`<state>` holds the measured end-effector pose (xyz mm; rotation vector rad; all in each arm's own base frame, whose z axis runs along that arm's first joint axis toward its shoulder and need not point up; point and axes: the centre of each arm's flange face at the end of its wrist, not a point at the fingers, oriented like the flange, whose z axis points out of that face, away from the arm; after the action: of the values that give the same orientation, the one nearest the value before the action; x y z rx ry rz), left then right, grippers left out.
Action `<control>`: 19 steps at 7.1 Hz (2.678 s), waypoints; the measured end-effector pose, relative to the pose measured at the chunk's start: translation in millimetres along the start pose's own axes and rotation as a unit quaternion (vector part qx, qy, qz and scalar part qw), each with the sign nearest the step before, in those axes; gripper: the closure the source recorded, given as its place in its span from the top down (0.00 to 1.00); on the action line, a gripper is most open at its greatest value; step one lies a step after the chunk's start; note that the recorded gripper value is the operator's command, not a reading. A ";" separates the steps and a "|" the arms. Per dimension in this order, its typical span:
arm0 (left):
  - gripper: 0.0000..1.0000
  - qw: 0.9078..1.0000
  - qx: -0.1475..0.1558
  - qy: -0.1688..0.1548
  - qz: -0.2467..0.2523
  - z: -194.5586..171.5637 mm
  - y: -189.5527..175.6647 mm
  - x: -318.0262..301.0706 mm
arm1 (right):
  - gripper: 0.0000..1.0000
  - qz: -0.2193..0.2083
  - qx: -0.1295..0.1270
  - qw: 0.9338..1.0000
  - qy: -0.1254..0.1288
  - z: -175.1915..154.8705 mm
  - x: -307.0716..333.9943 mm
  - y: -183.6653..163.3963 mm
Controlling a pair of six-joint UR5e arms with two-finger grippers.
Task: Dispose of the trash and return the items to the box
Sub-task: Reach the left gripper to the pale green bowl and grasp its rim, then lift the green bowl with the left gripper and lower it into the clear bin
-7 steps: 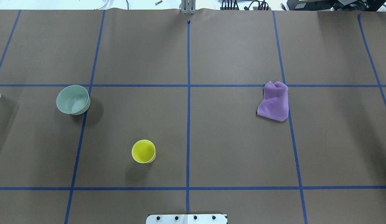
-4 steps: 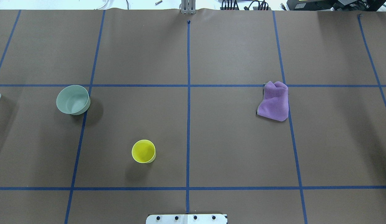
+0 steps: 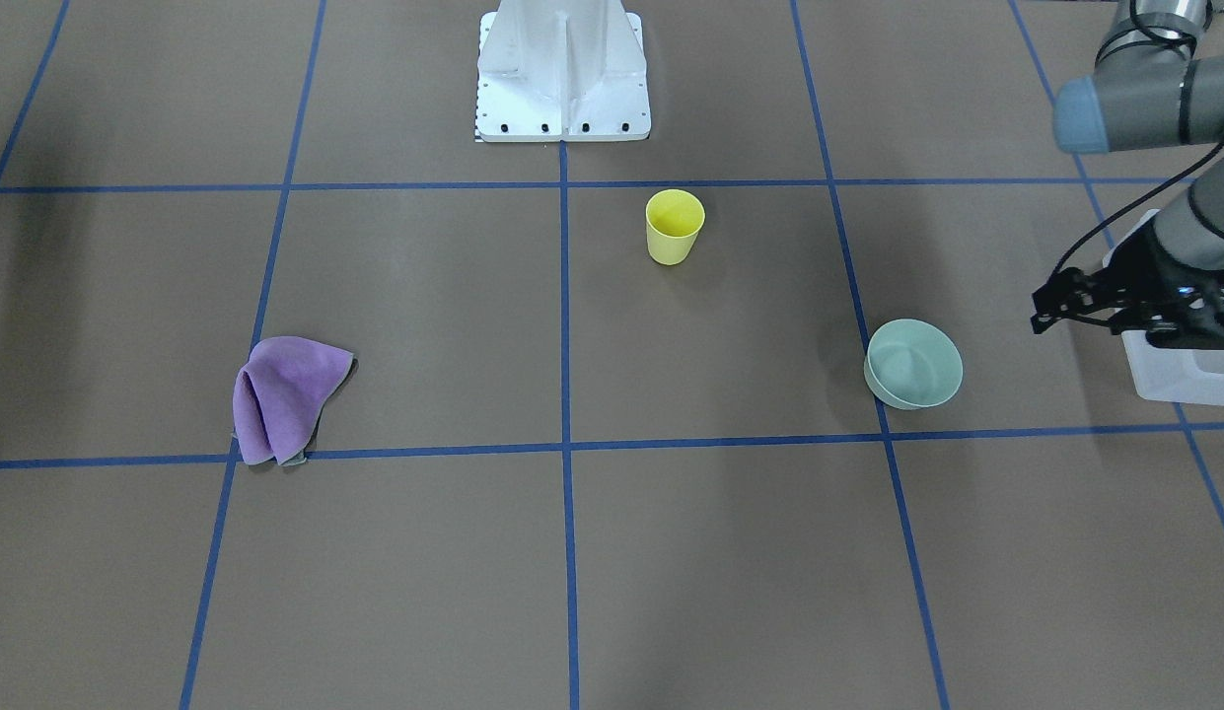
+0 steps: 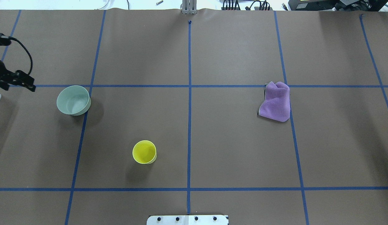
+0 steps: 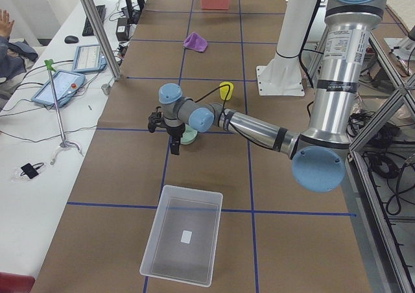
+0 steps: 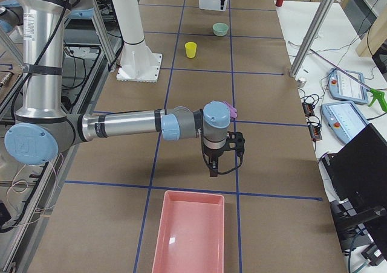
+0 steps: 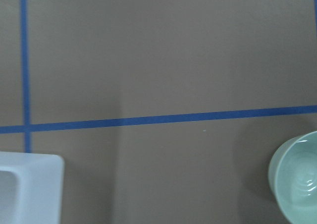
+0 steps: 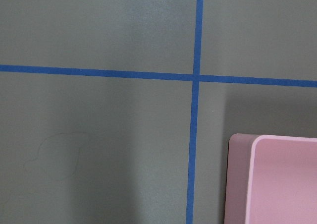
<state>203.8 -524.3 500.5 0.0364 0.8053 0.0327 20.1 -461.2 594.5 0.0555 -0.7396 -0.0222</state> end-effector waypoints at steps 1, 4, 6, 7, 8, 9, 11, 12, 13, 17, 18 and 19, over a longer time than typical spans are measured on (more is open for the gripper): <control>0.93 1.000 -0.005 0.011 -0.004 21.6 4.3 22.6 | 1.00 -0.001 0.000 1.000 -0.001 0.1 -0.6 -0.3; 0.81 1.000 -0.014 0.020 -0.011 59.0 -3.4 47.2 | 1.00 -0.002 0.000 1.000 -0.002 0.2 -1.9 -0.9; 0.24 1.000 -0.013 0.015 -0.012 74.9 -6.4 55.9 | 1.00 -0.002 -0.001 1.000 -0.002 0.8 -1.6 -0.6; 0.00 1.000 -0.012 0.015 -0.015 80.9 -7.8 60.4 | 1.00 -0.002 -0.001 1.000 -0.003 0.8 -1.7 -0.5; 0.00 1.000 -0.012 0.016 -0.017 83.5 -8.3 63.6 | 1.00 -0.003 -0.001 1.000 -0.003 0.4 -2.2 -0.5; 0.00 1.000 -0.012 0.016 -0.018 84.1 -8.4 64.6 | 1.00 -0.003 -0.001 1.000 -0.004 0.2 -2.4 -0.5; 0.00 0.999 -0.011 0.026 -0.020 72.2 -12.6 60.7 | 1.00 -0.004 0.000 1.000 -0.004 -0.6 -3.2 -0.9; 0.00 0.998 -0.012 0.052 -0.021 44.7 -24.3 41.2 | 1.00 -0.004 0.001 1.000 -0.004 -1.1 -3.7 -1.5; 0.00 0.997 -0.008 0.080 -0.013 9.6 -38.7 3.8 | 1.00 -0.004 0.001 1.000 -0.004 -1.2 -3.9 -1.7; 0.00 0.996 0.012 0.072 0.057 -69.6 -48.0 -247.2 | 1.00 -0.007 0.001 1.000 -0.006 -1.2 -6.9 -2.5; 0.00 0.996 0.006 0.069 0.063 -67.8 -39.7 -284.8 | 1.00 -0.008 0.001 1.000 -0.009 -1.2 -8.1 -2.5; 0.00 0.996 -0.004 0.069 0.059 -58.1 -27.3 -310.5 | 1.00 -0.009 0.000 1.000 -0.011 -1.1 -8.7 -2.3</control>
<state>-52.7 -563.7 682.7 0.0760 0.9398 0.1520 14.5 -463.1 587.7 0.0624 -0.7609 -0.0392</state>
